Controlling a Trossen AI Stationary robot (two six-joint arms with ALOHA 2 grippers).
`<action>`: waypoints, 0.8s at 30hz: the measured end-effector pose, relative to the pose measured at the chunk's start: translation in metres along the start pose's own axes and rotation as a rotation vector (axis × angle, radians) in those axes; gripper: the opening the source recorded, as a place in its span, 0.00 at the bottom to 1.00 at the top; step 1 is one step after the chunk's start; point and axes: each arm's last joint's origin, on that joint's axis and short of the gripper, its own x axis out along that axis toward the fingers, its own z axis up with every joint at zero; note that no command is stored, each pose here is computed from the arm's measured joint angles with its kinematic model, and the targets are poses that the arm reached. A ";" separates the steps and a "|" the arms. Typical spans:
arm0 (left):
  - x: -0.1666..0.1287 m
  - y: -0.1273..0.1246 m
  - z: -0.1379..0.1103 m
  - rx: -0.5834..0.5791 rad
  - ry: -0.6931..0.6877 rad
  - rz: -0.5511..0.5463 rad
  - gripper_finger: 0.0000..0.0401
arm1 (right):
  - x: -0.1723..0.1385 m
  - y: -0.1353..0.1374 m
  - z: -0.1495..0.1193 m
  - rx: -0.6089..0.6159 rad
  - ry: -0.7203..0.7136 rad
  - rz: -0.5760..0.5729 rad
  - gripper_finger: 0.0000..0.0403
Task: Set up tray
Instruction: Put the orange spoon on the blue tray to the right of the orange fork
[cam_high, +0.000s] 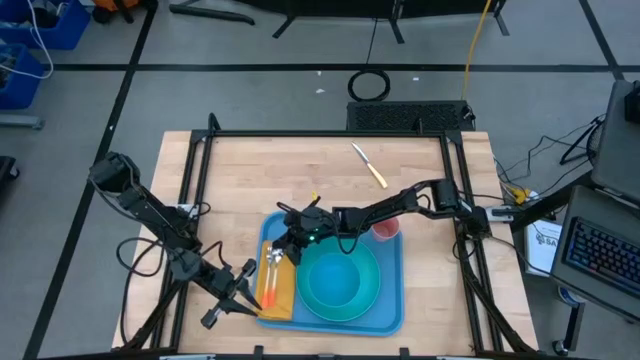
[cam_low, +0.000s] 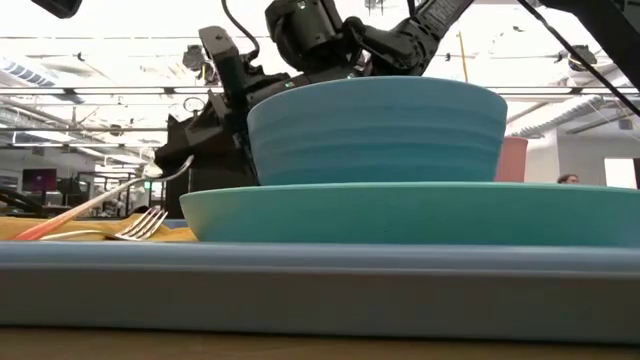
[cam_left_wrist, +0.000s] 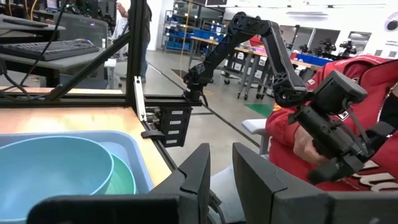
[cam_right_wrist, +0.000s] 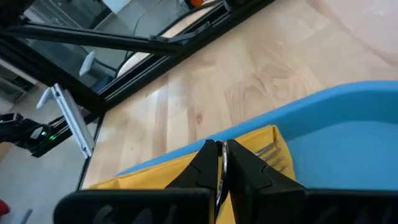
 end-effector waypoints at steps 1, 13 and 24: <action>0.000 0.000 0.000 0.000 0.000 0.000 0.18 | 0.000 0.000 0.000 0.001 0.003 -0.007 0.01; 0.000 0.000 0.000 -0.002 -0.001 0.000 0.18 | 0.000 -0.002 -0.003 0.004 0.016 -0.045 0.02; 0.000 0.000 0.000 -0.002 -0.001 0.000 0.18 | 0.000 -0.003 -0.004 0.006 0.028 -0.053 0.02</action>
